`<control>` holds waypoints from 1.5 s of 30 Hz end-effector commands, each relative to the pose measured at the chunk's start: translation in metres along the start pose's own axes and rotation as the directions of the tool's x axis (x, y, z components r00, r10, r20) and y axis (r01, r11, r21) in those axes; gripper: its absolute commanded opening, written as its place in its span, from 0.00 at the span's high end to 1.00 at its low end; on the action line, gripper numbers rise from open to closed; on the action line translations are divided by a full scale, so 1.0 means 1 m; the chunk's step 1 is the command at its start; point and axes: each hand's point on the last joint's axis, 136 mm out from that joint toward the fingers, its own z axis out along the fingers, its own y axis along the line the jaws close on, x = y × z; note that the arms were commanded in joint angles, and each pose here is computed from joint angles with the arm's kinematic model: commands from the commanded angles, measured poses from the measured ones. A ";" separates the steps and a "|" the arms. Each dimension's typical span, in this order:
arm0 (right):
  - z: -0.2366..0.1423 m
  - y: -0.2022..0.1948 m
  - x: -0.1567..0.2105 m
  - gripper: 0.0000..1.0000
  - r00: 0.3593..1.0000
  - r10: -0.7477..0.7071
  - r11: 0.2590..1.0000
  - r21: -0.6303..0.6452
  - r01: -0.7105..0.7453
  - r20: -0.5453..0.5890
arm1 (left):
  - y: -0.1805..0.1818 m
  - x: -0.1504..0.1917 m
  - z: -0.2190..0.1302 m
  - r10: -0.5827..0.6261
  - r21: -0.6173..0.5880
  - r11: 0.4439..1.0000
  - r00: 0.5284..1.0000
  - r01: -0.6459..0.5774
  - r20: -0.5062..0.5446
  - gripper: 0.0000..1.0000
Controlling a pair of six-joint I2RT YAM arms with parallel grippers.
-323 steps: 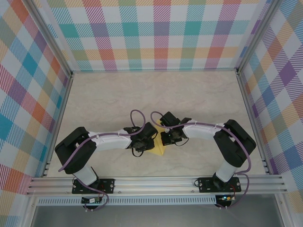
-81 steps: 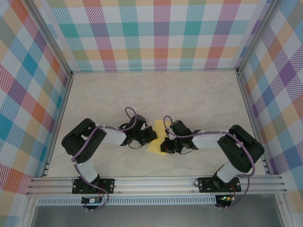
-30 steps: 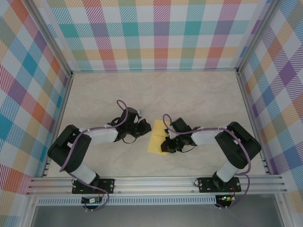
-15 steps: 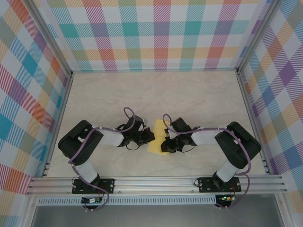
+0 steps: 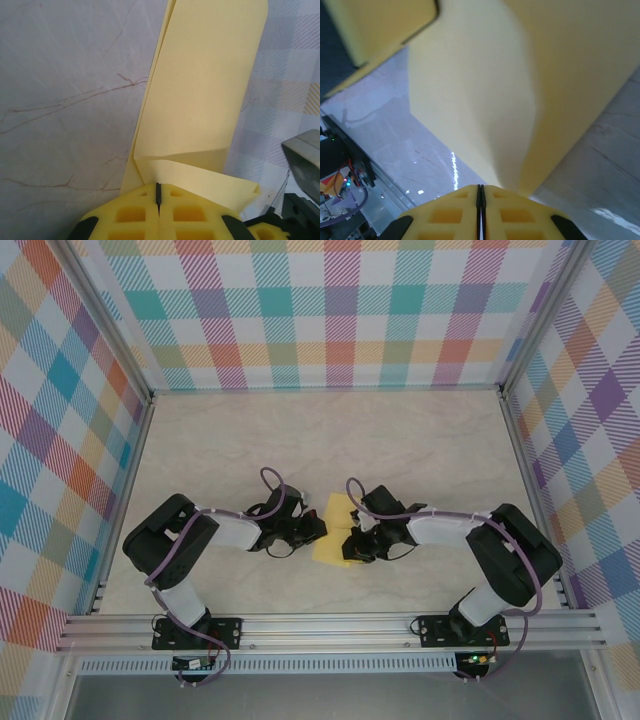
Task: Fold a paper plane with a square sheet of paper (pick it up from the middle)
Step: Fold the triangle a second time at the center of the table.
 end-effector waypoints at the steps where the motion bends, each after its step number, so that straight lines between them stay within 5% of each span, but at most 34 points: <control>1: -0.005 0.026 -0.010 0.88 1.000 -0.010 0.998 -0.060 0.011 0.014 | 0.043 0.002 0.002 -0.045 -0.145 0.988 0.999 0.048 0.022 1.00; 14: 0.028 -0.013 -0.003 0.87 0.994 0.087 0.996 0.027 -0.085 -0.060 | 0.050 0.003 0.006 -0.070 -0.169 0.983 0.997 0.073 0.023 1.00; 45: 0.008 -0.032 0.041 0.82 0.992 0.100 0.995 0.025 -0.098 -0.080 | 0.053 0.002 0.005 -0.078 -0.196 0.977 0.997 0.081 0.027 1.00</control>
